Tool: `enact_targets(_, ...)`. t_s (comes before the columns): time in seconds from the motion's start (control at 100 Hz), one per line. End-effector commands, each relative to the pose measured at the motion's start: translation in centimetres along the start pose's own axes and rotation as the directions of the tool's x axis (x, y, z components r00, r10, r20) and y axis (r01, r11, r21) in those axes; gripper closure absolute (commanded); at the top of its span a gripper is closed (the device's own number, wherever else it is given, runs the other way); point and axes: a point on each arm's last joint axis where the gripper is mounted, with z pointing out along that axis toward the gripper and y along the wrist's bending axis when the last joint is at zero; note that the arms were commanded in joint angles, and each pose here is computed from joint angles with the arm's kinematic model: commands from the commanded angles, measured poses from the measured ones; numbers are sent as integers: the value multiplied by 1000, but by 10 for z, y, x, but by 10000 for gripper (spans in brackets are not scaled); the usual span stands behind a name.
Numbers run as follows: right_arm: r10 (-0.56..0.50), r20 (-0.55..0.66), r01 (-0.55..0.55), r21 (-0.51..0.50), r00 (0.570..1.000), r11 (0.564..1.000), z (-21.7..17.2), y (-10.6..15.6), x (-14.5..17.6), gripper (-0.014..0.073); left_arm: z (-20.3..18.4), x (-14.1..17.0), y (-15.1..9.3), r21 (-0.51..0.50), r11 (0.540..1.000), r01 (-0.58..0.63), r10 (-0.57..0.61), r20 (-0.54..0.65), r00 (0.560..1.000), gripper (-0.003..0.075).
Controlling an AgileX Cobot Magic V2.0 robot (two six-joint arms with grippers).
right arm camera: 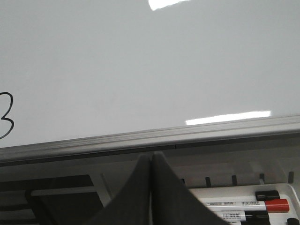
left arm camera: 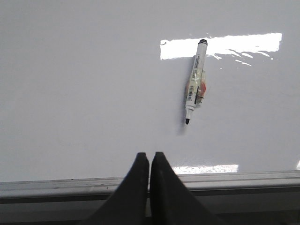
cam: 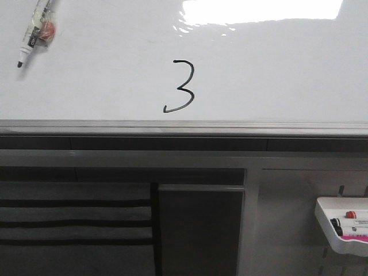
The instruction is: Write number 3 on whiteboard
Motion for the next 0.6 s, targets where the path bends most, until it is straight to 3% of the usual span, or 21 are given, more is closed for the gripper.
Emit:
enact_targets(0.0,6,94,-4,-21,996,1000,0,1,-2,664,-2,-6,0,5,1000,11,-12,97,995,741)
enact_targets(0.32,0,82,1,-18,997,1000,0,1,-1,664,-2,-6,0,5,1000,11,-12,97,995,741)
enact_targets(0.59,-103,101,104,-11,990,994,0,1,-2,664,-2,-6,0,5,1000,11,-12,97,995,741)
